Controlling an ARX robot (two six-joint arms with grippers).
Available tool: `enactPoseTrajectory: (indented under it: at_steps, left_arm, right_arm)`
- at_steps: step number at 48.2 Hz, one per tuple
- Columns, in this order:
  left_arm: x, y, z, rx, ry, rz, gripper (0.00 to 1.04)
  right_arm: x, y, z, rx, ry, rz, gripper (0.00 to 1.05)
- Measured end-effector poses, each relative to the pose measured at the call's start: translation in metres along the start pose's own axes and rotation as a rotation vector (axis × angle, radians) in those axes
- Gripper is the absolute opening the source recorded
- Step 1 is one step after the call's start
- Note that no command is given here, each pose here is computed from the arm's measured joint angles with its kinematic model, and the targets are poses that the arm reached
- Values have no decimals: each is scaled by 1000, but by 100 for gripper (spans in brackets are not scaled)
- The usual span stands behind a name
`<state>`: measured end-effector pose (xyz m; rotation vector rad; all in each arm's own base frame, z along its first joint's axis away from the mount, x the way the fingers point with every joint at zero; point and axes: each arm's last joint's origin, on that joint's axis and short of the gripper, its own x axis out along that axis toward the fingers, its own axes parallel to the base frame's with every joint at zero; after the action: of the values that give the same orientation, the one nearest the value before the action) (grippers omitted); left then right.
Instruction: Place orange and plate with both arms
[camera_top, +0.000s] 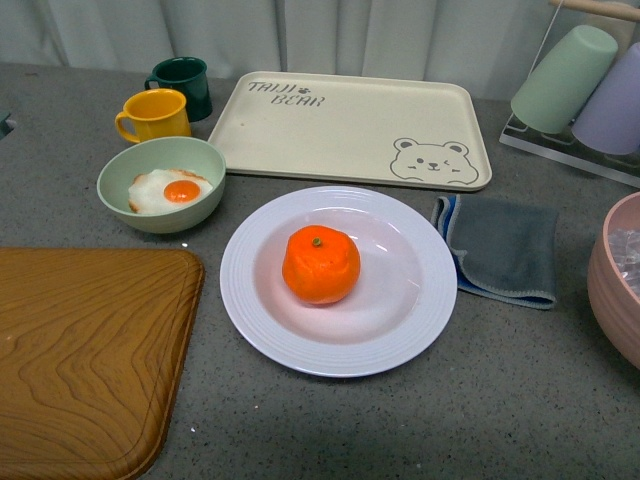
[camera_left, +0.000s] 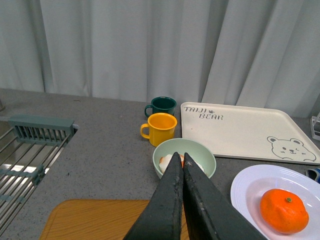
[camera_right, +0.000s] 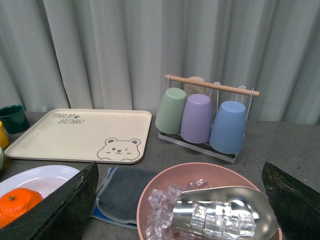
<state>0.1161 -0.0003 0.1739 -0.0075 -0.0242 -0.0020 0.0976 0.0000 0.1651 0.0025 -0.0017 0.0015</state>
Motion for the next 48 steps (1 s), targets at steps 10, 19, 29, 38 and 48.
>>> enactPoseTrajectory:
  at_steps: [10, 19, 29, 38, 48]
  left_arm:
    - [-5, 0, 0, 0, -1, 0, 4]
    - [-12, 0, -2, 0, 15, 1, 4]
    - [-19, 0, -3, 0, 7, -1, 4]
    - [-20, 0, -3, 0, 6, 0, 22]
    - [-20, 0, -3, 0, 6, 0, 65]
  right_arm:
    - [0, 0, 0, 0, 0, 0, 95]
    - [0, 0, 0, 0, 0, 0, 95]
    - [0, 0, 0, 0, 0, 0, 95]
    - [2, 2, -1, -127, 88, -19, 95]
    - [40, 26, 7, -142, 218, 140, 95]
